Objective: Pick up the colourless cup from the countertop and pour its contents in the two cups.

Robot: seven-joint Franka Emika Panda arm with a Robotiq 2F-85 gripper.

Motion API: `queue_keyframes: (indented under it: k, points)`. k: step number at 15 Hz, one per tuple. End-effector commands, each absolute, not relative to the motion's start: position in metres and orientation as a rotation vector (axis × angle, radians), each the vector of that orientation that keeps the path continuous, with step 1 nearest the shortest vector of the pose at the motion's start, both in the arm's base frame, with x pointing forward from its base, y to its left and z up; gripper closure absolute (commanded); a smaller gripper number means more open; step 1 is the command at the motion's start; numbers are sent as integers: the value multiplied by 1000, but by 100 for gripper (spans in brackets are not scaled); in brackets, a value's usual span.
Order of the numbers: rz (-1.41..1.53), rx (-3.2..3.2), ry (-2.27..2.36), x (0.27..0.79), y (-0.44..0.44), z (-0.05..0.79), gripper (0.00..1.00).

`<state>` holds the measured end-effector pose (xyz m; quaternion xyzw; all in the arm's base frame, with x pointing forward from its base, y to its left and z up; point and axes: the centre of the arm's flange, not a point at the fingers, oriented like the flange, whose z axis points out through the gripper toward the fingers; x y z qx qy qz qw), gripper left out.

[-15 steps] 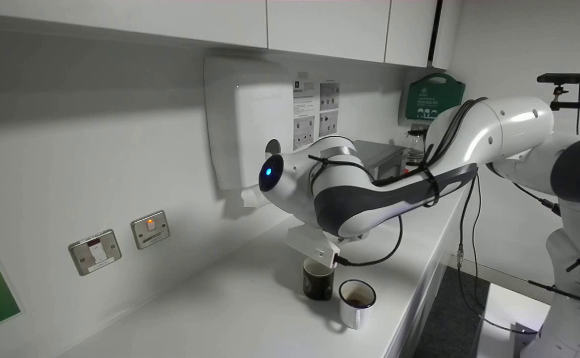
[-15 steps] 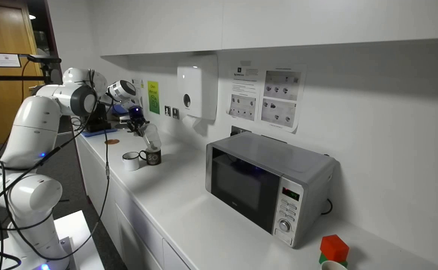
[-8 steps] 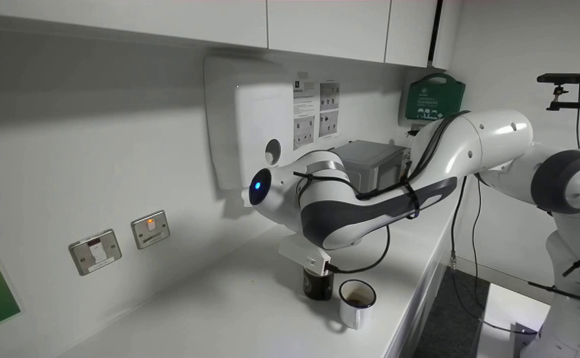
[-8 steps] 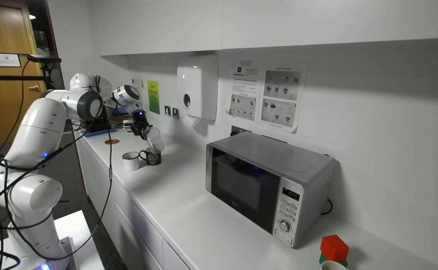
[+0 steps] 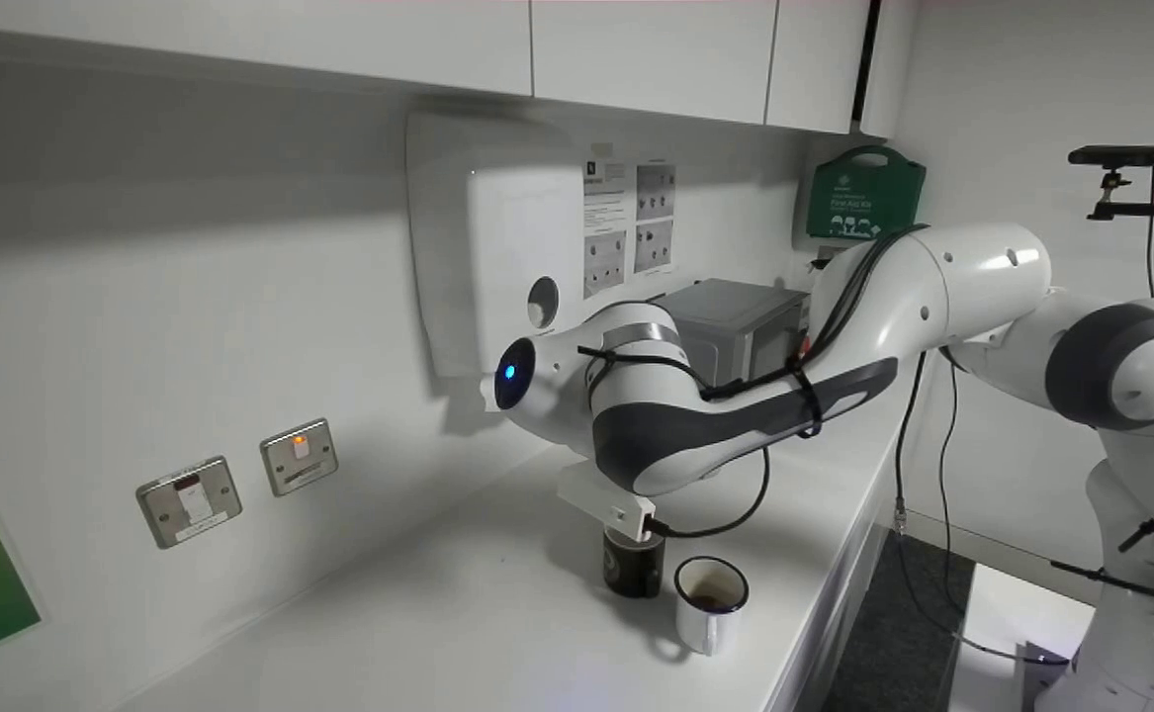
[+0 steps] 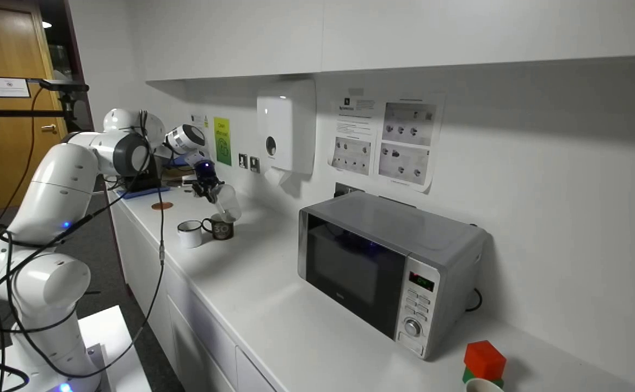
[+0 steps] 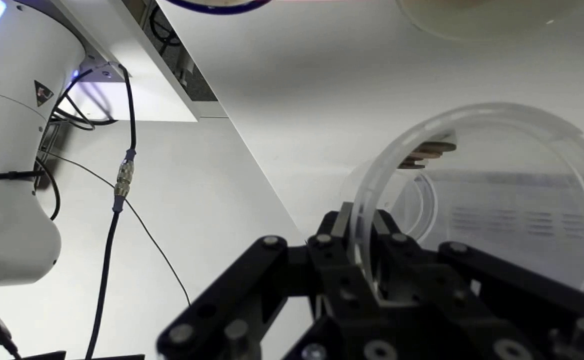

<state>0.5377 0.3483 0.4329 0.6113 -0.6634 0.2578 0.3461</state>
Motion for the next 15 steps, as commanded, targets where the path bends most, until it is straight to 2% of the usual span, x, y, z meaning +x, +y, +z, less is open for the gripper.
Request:
queue_keyframes:
  k: [1, 15]
  points:
    - [737, 1513, -1679, 536, 353, 434, 98]
    - [868, 1378, -1524, 507, 391, 394, 98]
